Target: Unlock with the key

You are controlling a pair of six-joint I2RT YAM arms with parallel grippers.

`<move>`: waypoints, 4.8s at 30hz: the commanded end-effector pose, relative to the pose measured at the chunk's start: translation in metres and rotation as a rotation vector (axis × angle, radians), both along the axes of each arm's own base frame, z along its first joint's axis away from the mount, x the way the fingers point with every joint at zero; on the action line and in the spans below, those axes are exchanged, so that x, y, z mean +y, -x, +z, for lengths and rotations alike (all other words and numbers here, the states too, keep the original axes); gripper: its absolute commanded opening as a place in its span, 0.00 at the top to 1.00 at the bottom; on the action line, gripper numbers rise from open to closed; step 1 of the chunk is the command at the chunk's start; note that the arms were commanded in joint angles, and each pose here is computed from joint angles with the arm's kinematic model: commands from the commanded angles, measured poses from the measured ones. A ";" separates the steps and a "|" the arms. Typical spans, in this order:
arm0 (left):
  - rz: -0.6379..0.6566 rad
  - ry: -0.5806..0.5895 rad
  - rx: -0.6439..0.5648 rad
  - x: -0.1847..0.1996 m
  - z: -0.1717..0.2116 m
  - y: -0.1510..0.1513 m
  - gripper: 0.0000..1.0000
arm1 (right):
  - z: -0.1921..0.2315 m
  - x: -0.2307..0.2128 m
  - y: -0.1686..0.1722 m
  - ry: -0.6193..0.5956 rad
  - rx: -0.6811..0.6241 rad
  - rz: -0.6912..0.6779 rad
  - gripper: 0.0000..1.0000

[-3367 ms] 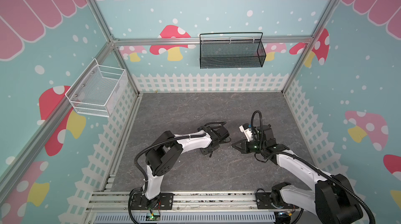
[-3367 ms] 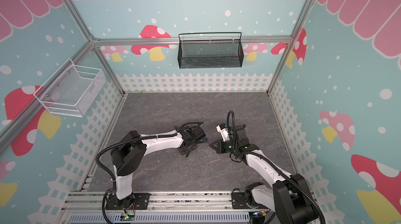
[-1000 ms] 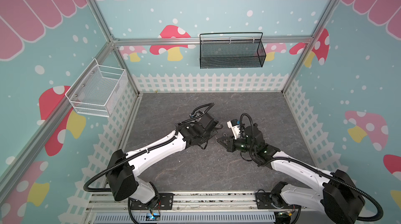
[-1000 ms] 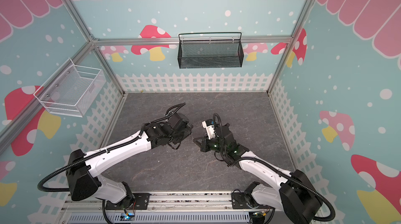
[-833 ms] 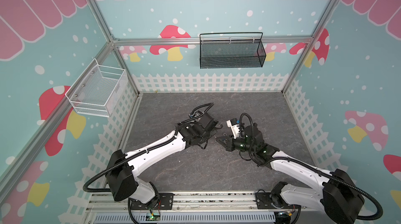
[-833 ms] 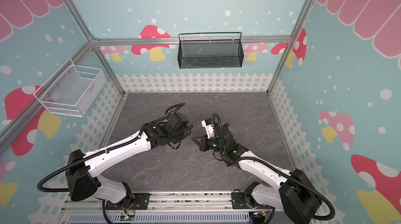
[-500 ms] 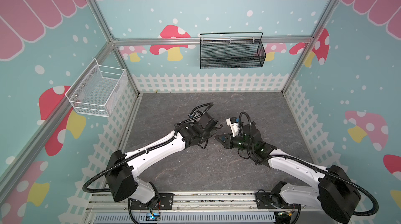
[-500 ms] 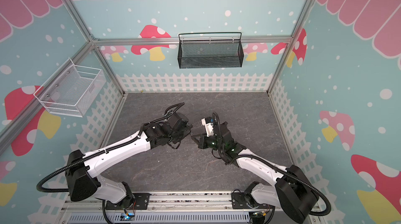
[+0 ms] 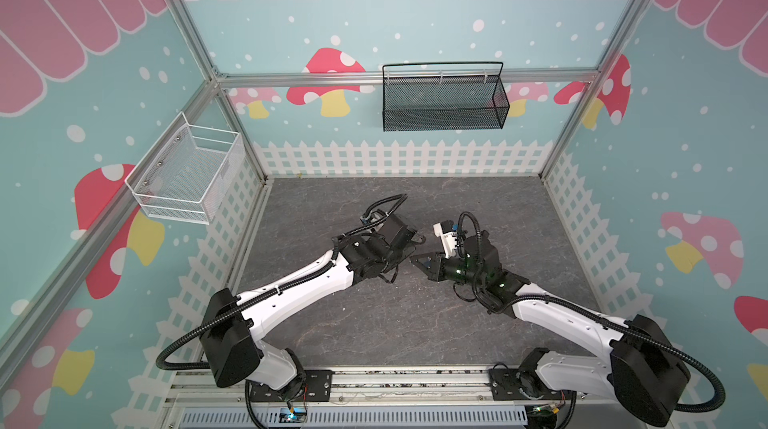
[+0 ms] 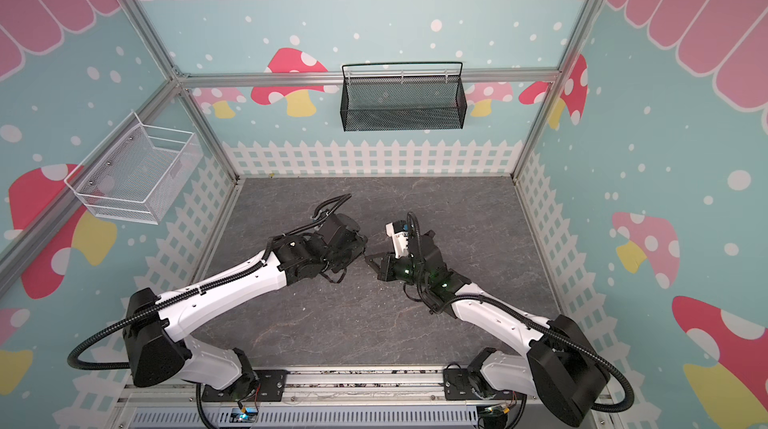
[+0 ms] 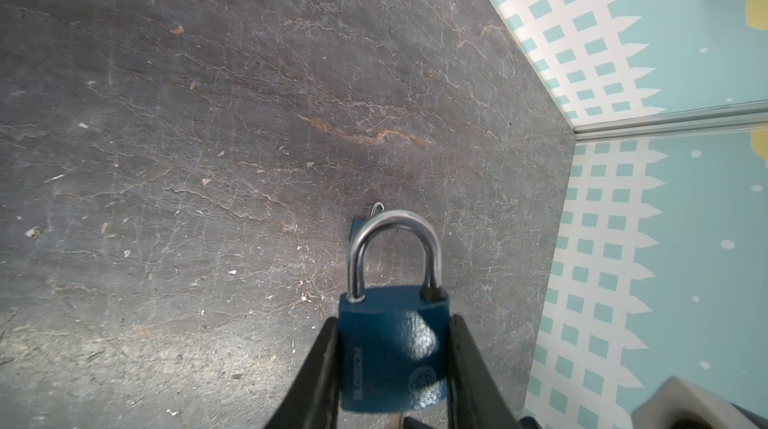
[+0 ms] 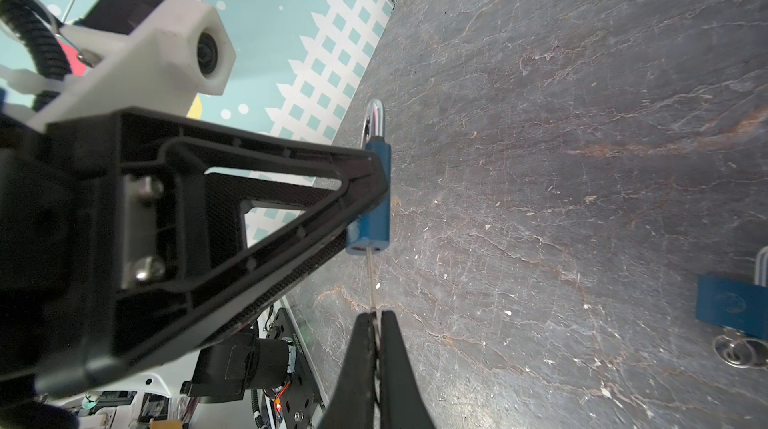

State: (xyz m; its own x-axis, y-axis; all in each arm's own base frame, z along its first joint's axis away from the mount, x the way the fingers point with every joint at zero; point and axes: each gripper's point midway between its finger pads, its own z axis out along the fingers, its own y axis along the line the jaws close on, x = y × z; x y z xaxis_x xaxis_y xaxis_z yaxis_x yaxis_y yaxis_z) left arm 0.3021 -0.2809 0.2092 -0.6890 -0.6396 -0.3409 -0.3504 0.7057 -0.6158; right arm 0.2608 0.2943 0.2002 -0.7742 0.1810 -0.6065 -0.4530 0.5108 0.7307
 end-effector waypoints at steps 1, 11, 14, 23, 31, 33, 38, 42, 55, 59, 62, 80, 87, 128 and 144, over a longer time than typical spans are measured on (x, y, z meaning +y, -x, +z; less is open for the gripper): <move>0.006 0.025 -0.026 -0.003 0.009 0.000 1.00 | 0.019 0.005 -0.008 -0.046 -0.024 -0.021 1.00; -0.018 0.009 -0.024 -0.011 0.004 0.006 1.00 | 0.053 0.004 -0.013 -0.174 -0.030 -0.069 1.00; -0.036 0.010 -0.026 -0.017 0.006 0.009 1.00 | 0.060 0.004 -0.015 -0.193 -0.026 -0.084 1.00; -0.100 0.054 -0.010 -0.032 0.013 0.023 1.00 | 0.071 -0.001 -0.022 -0.212 -0.060 -0.133 1.00; -0.077 0.166 -0.019 -0.033 0.016 0.027 1.00 | 0.093 -0.006 -0.013 -0.337 0.023 -0.138 1.00; -0.072 0.178 -0.019 -0.032 0.015 0.028 1.00 | 0.098 -0.006 -0.010 -0.374 0.053 -0.130 1.00; -0.037 0.184 -0.038 -0.021 0.017 0.027 1.00 | 0.099 0.001 -0.005 -0.430 0.147 -0.084 1.00; -0.003 0.215 -0.055 -0.014 0.017 0.026 1.00 | 0.102 0.000 -0.003 -0.473 0.184 -0.075 1.00; 0.064 0.330 -0.114 -0.008 0.027 0.021 1.00 | 0.089 -0.006 -0.004 -0.527 0.286 -0.124 1.00; 0.080 0.379 -0.120 -0.010 0.031 0.021 1.00 | 0.089 -0.006 -0.004 -0.535 0.298 -0.127 1.00; 0.108 0.397 -0.151 -0.009 0.035 0.015 1.00 | 0.088 -0.003 -0.004 -0.534 0.313 -0.120 1.00; 0.126 0.612 -0.303 -0.024 0.080 0.007 1.00 | 0.069 -0.007 0.002 -0.579 0.442 -0.149 1.00; 0.124 0.679 -0.329 -0.027 0.091 0.010 1.00 | 0.075 -0.012 0.001 -0.630 0.476 -0.177 1.00; -0.037 0.046 -0.213 0.075 0.030 0.011 0.89 | -0.070 -0.157 -0.069 0.489 0.123 -0.445 0.44; -0.232 -0.033 -0.183 0.043 0.013 -0.025 0.73 | -0.139 -0.207 -0.129 0.706 0.353 -0.646 0.35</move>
